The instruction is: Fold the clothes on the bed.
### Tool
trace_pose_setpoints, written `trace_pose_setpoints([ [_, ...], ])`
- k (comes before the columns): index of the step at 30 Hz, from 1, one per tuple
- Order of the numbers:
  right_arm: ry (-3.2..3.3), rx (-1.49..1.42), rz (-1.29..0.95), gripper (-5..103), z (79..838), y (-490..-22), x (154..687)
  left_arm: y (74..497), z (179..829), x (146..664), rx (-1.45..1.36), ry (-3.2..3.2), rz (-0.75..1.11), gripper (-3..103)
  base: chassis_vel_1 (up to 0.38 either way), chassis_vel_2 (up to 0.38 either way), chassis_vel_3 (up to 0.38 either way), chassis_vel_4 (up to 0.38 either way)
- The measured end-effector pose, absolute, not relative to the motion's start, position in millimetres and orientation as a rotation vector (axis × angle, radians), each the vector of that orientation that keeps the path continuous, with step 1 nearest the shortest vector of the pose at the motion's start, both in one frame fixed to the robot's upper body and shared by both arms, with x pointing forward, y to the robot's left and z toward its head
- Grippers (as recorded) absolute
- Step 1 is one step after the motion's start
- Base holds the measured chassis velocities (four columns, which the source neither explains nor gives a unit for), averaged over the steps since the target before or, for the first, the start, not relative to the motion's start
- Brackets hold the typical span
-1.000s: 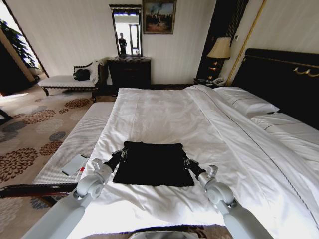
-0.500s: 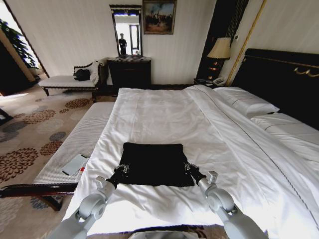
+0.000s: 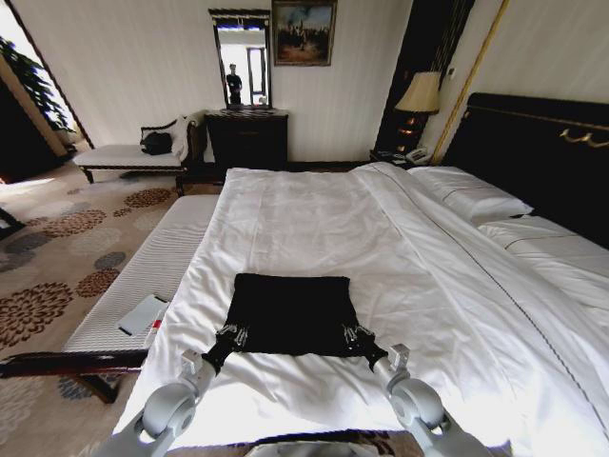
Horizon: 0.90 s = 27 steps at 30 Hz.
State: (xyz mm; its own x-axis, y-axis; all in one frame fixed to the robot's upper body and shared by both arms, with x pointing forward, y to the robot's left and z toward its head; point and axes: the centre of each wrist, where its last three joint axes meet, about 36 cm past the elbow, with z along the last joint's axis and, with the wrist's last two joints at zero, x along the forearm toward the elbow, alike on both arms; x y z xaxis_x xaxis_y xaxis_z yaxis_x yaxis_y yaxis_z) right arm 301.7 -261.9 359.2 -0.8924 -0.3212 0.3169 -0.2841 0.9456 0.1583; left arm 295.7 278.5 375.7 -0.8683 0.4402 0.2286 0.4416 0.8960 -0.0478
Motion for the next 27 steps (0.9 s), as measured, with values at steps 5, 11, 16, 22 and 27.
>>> trace_pose_setpoints([
  [5, -2.768, 0.455, -0.139, 44, 370, -262, 294, 285, 380, 291, -0.662, -2.838, -0.059, 45, 0.0, 0.0, 0.0, 0.0],
  [11, -2.792, 0.44, -0.167, 66, 383, -261, 282, 294, 388, 285, -0.622, -2.866, -0.056, 68, 0.0, 0.0, 0.0, 0.0],
  [16, -2.836, 0.386, -0.22, 88, 407, -268, 283, 309, 405, 312, -0.528, -2.927, 0.072, 89, 0.0, 0.0, 0.0, 0.0],
  [22, -2.861, 0.331, -0.27, 100, 429, -285, 296, 320, 423, 356, -0.507, -2.91, 0.206, 100, 0.0, 0.0, 0.0, 0.0],
  [27, -2.882, 0.287, -0.257, 100, 443, -302, 301, 335, 426, 417, -0.468, -2.885, 0.297, 100, 0.0, 0.0, 0.0, 0.0],
])
